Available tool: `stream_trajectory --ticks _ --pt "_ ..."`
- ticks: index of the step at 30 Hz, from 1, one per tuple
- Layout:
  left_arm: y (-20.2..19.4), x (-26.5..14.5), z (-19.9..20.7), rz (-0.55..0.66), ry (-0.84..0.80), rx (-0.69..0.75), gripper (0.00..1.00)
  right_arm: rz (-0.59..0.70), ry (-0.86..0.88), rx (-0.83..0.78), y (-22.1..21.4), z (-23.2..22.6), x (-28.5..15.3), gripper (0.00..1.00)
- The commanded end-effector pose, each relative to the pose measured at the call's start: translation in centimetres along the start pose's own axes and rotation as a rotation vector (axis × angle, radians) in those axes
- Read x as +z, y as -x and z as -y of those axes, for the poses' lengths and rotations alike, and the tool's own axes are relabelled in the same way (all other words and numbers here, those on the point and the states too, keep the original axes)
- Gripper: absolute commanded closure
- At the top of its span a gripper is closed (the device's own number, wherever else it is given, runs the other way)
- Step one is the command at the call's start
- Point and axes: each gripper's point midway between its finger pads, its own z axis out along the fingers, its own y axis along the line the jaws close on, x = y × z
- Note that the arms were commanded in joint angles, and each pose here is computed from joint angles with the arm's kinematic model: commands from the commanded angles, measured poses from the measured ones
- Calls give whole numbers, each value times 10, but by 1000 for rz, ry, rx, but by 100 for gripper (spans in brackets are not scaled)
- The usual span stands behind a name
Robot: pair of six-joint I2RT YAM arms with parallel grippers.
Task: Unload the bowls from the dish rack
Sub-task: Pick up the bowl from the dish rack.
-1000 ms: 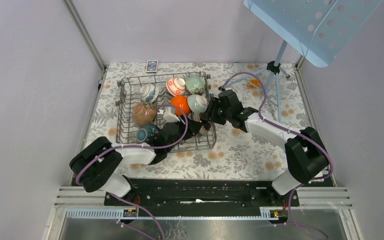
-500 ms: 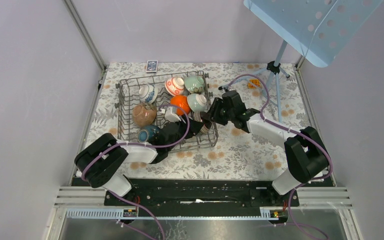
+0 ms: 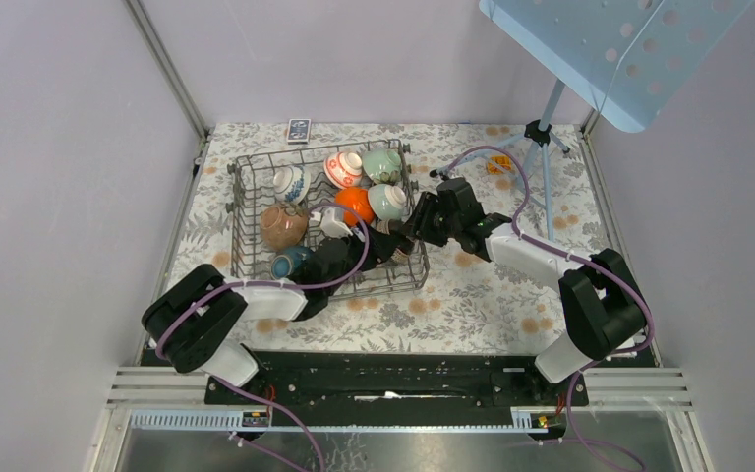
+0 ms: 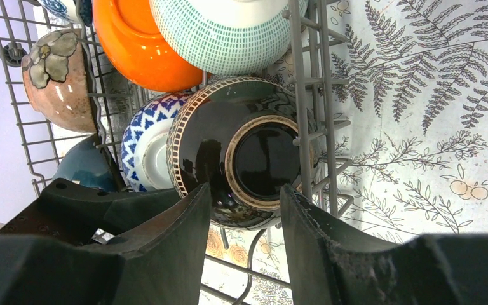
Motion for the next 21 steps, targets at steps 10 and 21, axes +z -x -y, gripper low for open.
stream_trajectory --ticks 10,21 --pt "35 6 26 55 -95 -16 37 25 41 -29 7 -8 -6 49" --pt "16 15 33 -37 -164 -39 45 15 50 -36 5 -9 -4 50"
